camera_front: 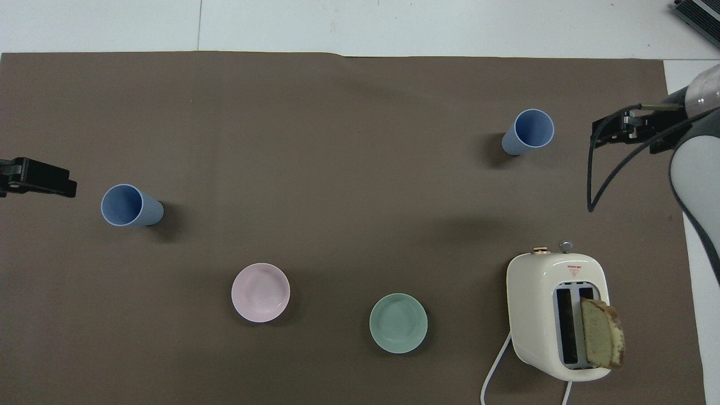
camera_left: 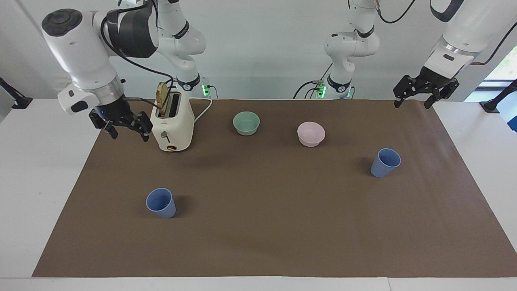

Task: Stack blue cups with both arms
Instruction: 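Reach the right gripper to the far cup while the left gripper reaches the near cup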

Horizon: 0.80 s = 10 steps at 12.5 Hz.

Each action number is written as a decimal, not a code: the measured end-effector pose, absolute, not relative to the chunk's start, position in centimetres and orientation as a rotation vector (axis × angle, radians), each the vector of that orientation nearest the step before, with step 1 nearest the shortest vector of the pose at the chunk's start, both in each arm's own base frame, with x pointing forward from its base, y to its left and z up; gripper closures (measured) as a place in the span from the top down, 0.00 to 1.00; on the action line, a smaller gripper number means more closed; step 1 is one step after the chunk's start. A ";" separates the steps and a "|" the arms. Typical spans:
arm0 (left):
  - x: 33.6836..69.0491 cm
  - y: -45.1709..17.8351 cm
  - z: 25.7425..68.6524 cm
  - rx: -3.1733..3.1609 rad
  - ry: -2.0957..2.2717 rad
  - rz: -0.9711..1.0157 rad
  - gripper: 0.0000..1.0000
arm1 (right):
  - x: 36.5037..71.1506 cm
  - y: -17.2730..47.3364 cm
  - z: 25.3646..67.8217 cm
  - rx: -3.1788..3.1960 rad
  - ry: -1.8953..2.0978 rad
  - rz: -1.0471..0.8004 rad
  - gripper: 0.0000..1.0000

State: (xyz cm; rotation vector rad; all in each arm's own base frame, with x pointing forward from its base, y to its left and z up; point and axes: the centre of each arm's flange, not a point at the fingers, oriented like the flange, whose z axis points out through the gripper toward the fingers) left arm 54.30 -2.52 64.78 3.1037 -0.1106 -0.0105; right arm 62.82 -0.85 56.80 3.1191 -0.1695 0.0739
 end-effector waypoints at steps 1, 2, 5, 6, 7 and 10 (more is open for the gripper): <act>54.3 -2.3 64.7 3.104 -0.103 -0.011 1.00 | 63.5 -0.9 55.9 3.121 -0.169 0.076 1.00; 54.4 -2.0 64.3 3.104 -0.094 -0.015 1.00 | 64.4 -0.9 54.7 3.122 -0.169 0.081 1.00; 55.0 -1.7 60.5 3.104 -0.081 -0.059 1.00 | 66.9 -1.1 50.8 3.125 -0.150 0.100 1.00; 55.1 -1.6 58.9 3.103 -0.076 -0.075 1.00 | 67.4 -1.2 49.9 3.116 -0.135 0.103 1.00; 55.4 -1.2 57.0 3.104 -0.064 -0.073 1.00 | 67.7 -1.5 49.2 3.106 -0.119 0.106 1.00; 55.9 1.7 51.0 3.105 0.024 -0.054 1.00 | 69.0 -2.2 47.0 3.105 -0.082 0.144 1.00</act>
